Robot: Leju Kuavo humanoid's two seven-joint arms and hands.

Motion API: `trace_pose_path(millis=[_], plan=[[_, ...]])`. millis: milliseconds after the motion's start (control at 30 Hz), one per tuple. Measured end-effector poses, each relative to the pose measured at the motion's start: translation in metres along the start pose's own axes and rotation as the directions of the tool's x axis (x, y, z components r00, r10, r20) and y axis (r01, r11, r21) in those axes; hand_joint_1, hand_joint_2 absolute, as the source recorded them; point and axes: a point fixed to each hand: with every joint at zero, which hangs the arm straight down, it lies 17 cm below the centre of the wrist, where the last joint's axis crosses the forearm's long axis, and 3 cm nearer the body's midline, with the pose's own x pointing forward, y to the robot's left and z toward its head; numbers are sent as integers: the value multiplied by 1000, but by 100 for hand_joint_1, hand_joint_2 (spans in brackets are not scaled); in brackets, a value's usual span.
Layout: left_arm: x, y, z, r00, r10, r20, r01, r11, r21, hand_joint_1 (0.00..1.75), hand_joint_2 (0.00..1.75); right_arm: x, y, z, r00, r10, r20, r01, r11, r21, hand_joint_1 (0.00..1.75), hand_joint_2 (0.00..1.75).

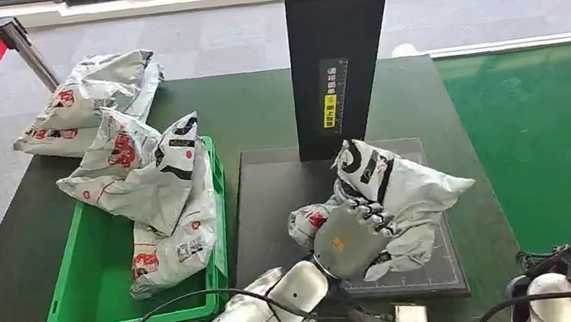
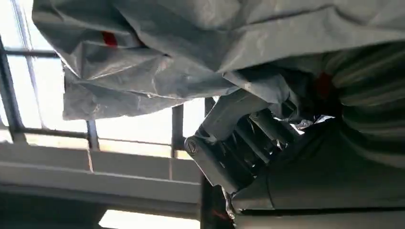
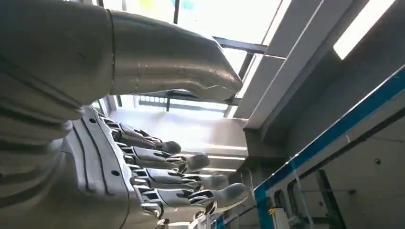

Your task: Moved the parcel from conveyor to table for the left to box.

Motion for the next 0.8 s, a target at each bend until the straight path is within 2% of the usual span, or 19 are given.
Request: trace_pose_path(millis=[100, 333, 467, 700, 800], plan=[[-26, 43, -8, 997, 21, -70, -12, 992, 125, 175, 175, 0, -1, 0, 1000, 2, 0, -2, 1000, -1, 0, 175], [-73, 101, 1, 983, 43, -178, 8, 961, 276, 175, 175, -1, -1, 0, 1000, 3, -1, -3, 1000, -2, 0, 175], [-104, 118, 11, 969, 52, -242, 28, 948, 318, 175, 175, -2, -2, 0, 1000, 1, -6, -1, 1000, -4, 0, 175], [-127, 136, 26, 955, 49, -292, 60, 933, 356, 175, 175, -3, -2, 1, 1000, 0, -10, 0, 1000, -3, 0, 175], [-157, 152, 45, 936, 68, -346, 80, 915, 396, 175, 175, -4, -3, 3, 1000, 1, -14, -1, 1000, 0, 0, 175]])
